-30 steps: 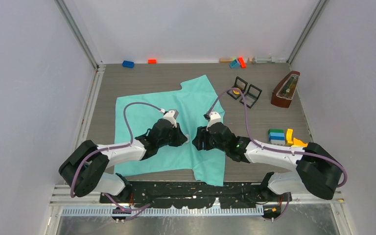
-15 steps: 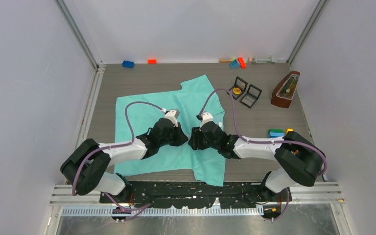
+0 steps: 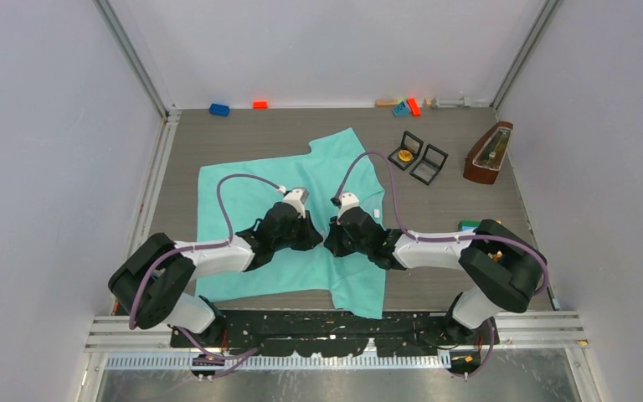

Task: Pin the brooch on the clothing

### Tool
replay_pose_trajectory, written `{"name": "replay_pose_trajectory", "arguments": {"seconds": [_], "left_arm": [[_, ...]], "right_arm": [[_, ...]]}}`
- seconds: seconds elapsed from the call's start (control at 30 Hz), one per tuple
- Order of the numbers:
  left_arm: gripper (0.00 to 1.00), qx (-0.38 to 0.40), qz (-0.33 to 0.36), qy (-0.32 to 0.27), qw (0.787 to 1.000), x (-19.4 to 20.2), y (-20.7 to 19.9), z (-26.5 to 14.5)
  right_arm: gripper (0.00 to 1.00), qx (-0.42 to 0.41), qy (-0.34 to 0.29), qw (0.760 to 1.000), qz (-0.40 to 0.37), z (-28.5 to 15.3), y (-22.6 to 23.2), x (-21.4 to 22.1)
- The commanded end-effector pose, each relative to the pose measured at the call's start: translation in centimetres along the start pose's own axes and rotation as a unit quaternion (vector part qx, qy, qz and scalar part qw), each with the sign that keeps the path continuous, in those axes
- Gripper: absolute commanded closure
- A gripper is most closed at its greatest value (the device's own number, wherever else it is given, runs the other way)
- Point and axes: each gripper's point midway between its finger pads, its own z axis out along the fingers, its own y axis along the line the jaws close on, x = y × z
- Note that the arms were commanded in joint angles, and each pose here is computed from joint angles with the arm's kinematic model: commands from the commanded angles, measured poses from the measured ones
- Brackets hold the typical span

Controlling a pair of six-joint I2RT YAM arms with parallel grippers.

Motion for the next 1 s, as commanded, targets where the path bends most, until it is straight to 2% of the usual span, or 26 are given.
{"name": "replay_pose_trajectory", "arguments": {"seconds": [0.0,0.43,0.83,0.93,0.97], "left_arm": [[1.00,0.039,0.001,-0.042,0.998,-2.5,-2.0,0.3],[1.00,0.053,-0.004,-0.060,0.997,-3.5,-2.7,0.2],[1.00,0.058,-0.019,-0.092,0.994,-4.3,-2.7,-0.3],[1.00,0.065,-0.018,-0.102,0.992,-4.4,-2.6,-1.0],[1.00,0.070,-0.017,-0.105,0.992,-4.4,-2.6,-1.2]], "right_arm": [[0.99,-0.032,-0.031,0.999,-0.005,-0.2,1.9,-2.1],[0.99,-0.053,0.020,0.998,-0.015,0.3,2.3,0.3],[0.99,-0.062,0.026,0.998,-0.011,-1.2,2.6,0.3],[0.79,-0.047,-0.001,0.999,0.002,-2.5,2.4,-1.3],[0.67,-0.037,0.000,0.999,0.002,-2.9,2.0,-1.2]]}}
